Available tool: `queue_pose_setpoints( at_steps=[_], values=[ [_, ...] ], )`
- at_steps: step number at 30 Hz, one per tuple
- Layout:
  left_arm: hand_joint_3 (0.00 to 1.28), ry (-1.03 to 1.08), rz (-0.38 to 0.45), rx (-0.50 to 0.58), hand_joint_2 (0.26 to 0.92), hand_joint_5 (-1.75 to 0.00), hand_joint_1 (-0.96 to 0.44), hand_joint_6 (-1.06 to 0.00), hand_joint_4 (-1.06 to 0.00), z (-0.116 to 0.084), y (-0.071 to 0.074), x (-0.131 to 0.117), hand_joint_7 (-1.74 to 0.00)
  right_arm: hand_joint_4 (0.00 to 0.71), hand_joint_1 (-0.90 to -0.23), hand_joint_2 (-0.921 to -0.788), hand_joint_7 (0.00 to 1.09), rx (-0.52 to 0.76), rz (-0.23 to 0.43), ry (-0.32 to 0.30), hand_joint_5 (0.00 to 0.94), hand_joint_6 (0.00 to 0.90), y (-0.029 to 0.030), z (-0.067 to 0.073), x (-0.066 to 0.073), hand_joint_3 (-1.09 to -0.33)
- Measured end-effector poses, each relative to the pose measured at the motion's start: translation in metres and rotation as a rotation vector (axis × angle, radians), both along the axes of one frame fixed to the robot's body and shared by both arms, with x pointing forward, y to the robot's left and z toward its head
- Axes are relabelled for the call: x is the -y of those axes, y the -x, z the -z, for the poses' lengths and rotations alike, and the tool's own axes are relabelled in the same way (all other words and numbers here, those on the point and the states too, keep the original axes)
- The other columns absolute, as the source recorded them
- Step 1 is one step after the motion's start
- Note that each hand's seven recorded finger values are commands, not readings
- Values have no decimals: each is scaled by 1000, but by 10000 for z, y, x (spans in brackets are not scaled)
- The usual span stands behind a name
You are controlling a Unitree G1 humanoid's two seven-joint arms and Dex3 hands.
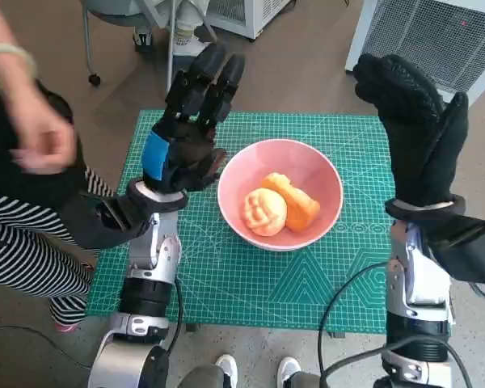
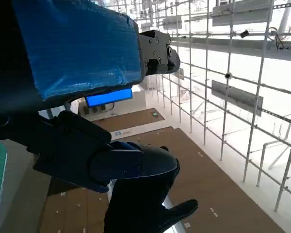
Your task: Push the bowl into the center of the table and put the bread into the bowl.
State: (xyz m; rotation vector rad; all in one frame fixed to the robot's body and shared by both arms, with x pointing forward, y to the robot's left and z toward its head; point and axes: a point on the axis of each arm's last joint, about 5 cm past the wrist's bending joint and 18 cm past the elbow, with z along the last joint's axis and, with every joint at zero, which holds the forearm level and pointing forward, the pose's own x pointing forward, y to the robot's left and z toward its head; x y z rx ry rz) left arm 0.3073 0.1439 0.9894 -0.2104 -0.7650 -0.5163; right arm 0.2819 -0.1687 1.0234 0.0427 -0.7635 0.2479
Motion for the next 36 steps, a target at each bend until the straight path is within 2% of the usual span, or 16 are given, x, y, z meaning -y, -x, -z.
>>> queue_pose_setpoints(
  at_steps=[36],
  values=[
    [320,-8,10,-12,921,-11,-638,1,-70,-35,2,-9,-402,196,-693,-921,339,-6,-2,-3,2,141,6,21,-1,-677]
  ],
)
